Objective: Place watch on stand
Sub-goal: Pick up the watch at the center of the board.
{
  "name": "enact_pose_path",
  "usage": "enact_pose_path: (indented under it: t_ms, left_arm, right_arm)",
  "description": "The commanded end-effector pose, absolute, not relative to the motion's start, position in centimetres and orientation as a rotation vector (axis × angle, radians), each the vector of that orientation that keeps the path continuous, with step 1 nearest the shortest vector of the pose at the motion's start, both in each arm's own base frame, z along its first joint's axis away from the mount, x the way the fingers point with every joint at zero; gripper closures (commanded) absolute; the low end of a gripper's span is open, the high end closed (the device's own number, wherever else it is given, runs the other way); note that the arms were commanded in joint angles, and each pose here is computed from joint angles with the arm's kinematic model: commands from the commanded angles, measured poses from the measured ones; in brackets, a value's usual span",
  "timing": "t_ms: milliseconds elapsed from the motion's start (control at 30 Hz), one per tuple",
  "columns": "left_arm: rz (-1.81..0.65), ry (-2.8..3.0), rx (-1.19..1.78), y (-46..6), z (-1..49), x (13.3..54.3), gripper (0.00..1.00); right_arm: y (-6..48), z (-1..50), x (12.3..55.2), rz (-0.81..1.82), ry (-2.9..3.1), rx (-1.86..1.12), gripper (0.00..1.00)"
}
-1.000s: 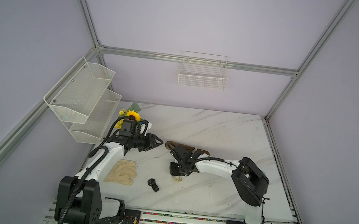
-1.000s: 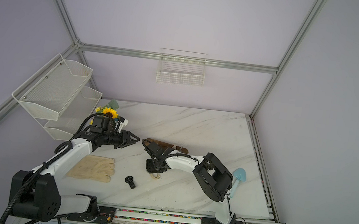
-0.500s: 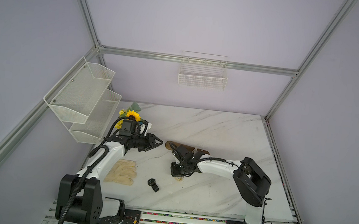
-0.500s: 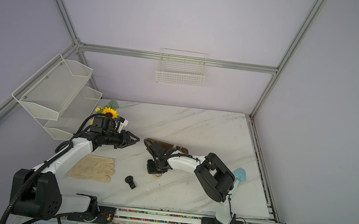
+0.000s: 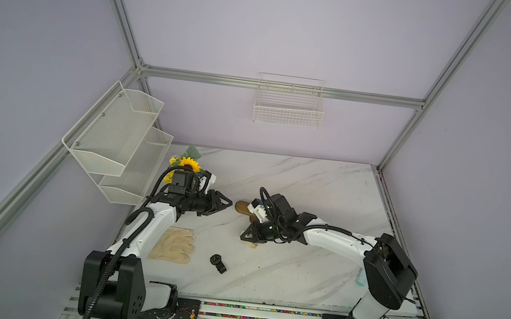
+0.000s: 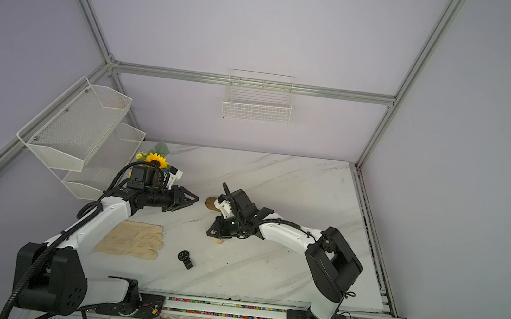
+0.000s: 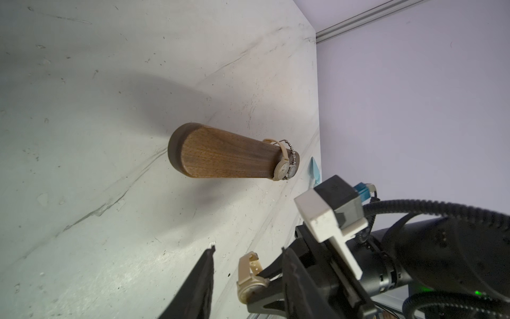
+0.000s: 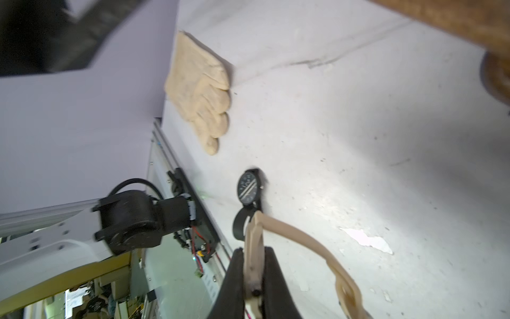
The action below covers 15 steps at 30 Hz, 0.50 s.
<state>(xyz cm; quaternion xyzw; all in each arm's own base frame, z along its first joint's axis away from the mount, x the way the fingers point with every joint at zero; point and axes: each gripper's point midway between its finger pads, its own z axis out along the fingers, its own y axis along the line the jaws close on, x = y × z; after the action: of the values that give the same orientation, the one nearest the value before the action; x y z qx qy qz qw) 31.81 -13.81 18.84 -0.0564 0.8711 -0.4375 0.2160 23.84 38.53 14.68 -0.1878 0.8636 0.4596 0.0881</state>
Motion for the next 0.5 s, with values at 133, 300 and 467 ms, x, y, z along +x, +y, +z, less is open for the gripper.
enact_pose_path:
  t_ms: [133,300,467]
  left_arm:
    - [-1.309,2.219,0.059,-15.1,24.5,31.0,0.57]
    - [-1.366,2.162,0.128,-15.9,25.8,30.1,0.53]
    - [-1.518,2.092,0.213,-18.5,27.5,28.8,0.49]
  right_arm:
    - [37.3,21.6,22.5,1.767,2.266,-0.822,0.88]
    - [36.4,23.6,23.0,1.834,2.17,-0.859,0.88]
    - [36.0,25.0,23.5,1.797,2.105,-0.877,0.89]
